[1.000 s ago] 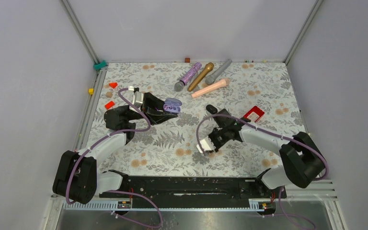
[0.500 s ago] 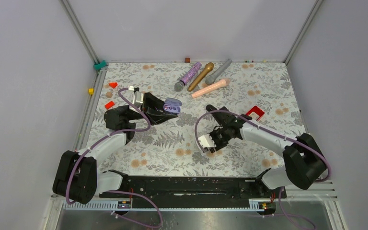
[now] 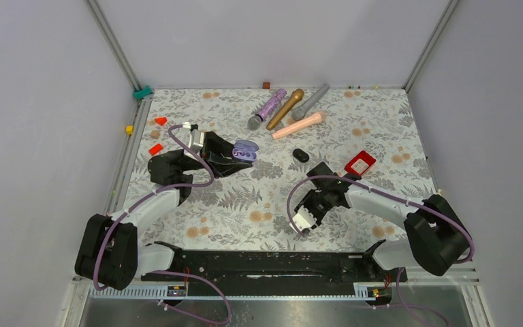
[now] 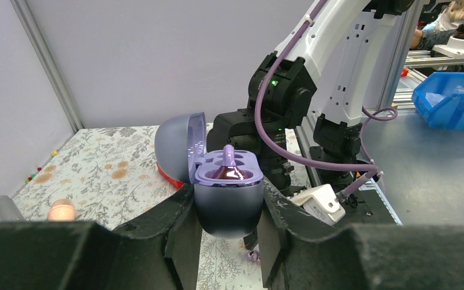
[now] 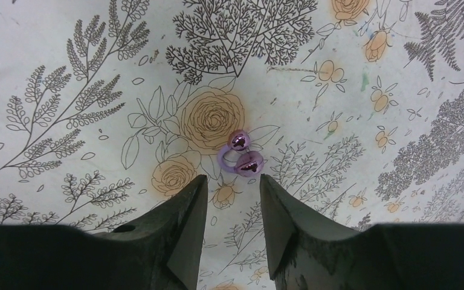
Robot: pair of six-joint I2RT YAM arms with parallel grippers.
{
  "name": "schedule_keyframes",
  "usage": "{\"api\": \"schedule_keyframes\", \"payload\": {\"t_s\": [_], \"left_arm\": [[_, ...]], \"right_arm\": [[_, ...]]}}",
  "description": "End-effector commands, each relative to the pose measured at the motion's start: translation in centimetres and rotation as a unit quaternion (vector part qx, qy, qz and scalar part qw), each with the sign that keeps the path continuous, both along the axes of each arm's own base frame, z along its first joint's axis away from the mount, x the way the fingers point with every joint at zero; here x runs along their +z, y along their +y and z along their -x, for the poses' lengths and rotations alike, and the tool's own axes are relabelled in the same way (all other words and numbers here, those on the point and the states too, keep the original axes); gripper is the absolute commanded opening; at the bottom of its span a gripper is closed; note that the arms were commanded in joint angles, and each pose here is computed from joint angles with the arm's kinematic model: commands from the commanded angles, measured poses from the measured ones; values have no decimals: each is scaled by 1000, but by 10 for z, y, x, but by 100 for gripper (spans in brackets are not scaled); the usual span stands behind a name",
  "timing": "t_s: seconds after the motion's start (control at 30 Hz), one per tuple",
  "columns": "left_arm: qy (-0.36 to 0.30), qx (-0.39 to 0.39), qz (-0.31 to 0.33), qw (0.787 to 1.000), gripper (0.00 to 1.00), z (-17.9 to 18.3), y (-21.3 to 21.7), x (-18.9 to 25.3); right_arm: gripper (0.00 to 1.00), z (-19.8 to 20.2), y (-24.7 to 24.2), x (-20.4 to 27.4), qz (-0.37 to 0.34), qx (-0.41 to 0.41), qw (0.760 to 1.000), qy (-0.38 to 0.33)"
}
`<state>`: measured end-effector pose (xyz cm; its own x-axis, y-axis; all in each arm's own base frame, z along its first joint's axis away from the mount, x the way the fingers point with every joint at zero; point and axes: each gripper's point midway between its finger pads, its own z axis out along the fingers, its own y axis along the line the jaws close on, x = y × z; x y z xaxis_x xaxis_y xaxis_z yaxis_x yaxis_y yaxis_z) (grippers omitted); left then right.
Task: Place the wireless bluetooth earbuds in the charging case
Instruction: Pick up the earbud from the center of the board.
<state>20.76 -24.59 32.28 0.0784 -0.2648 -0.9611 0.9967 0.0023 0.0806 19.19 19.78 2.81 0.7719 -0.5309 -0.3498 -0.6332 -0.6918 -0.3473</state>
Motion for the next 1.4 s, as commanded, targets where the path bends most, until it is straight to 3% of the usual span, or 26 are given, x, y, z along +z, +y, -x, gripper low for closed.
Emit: {"api": "schedule_keyframes", "payload": {"t_s": [0.0,0.9,1.37], "left_arm": [[-56,-1,13,998,17,8,3,22],[-51,-2,12,999,17,6,3,21],[-48,-2,13,999,17,6,2,21]], "right_arm": [[44,2,2,-7,3,33,999,-16],[41,0,16,-16,-20,41,998,-37],[21,-1,31,-19,-24,29,999,-20]]}}
